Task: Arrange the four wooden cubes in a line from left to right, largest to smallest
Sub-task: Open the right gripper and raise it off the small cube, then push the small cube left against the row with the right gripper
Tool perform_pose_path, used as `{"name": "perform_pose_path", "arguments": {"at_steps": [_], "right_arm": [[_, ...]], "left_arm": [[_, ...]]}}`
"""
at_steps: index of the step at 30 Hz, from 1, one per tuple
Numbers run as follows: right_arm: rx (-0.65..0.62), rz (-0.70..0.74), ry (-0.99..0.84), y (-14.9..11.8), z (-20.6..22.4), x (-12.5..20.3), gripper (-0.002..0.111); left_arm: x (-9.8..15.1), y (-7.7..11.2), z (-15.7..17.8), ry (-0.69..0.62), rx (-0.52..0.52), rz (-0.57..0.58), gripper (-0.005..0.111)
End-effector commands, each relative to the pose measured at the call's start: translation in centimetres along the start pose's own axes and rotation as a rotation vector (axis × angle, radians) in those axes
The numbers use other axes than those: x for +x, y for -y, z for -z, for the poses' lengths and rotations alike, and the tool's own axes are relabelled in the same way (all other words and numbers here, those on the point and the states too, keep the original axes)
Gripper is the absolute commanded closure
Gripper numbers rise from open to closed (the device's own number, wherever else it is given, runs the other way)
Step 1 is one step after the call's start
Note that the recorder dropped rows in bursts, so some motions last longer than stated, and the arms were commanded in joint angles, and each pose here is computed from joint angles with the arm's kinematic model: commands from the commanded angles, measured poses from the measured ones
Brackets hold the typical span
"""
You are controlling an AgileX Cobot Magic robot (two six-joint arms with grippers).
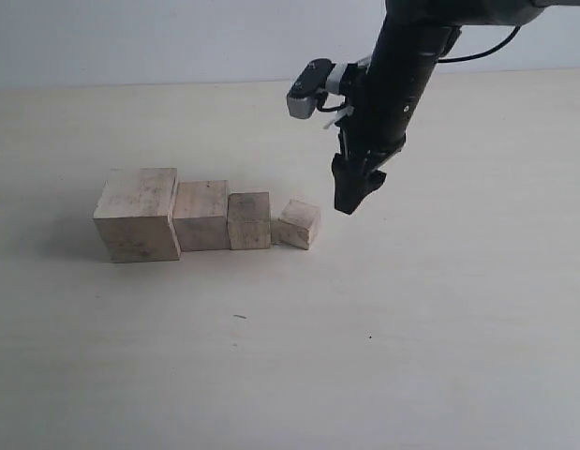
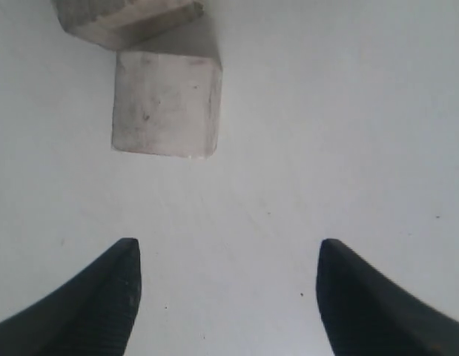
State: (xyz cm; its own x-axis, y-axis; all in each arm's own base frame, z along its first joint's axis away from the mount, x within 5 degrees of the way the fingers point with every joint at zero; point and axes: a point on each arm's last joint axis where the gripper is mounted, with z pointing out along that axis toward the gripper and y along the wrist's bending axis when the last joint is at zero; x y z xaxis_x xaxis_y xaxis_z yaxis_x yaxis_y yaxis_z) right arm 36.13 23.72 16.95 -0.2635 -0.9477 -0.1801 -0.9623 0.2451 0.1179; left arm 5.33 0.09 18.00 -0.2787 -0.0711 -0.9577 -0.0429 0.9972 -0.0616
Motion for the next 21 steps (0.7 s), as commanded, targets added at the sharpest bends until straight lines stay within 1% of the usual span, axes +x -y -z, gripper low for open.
{"name": "perform_pose_path", "arguments": {"at_steps": [1, 5, 8, 12, 21], "right_arm": [[-0.034, -0.019, -0.048, 0.6, -2.7, 0.5, 0.043], [-0.035, -0.030, -0.047, 1.0, -4.5, 0.5, 0.043], [0.004, -0.042, -0.006, 1.6, -5.2, 0.1, 0.043], [0.030, -0.072, 0.058, 1.9, -5.3, -0.4, 0.044], [0.032, -0.100, 0.115, 2.0, -5.4, -0.9, 0.044]], "left_arm": [[-0.1, 0.1, 0.0, 0.017, 0.009, 0.002, 0.107], [-0.1, 0.1, 0.0, 0.017, 0.009, 0.002, 0.107], [-0.1, 0.1, 0.0, 0.017, 0.009, 0.002, 0.107], [-0.1, 0.1, 0.0, 0.017, 0.009, 0.002, 0.107], [-0.1, 0.1, 0.0, 0.017, 0.009, 0.002, 0.107]]}}
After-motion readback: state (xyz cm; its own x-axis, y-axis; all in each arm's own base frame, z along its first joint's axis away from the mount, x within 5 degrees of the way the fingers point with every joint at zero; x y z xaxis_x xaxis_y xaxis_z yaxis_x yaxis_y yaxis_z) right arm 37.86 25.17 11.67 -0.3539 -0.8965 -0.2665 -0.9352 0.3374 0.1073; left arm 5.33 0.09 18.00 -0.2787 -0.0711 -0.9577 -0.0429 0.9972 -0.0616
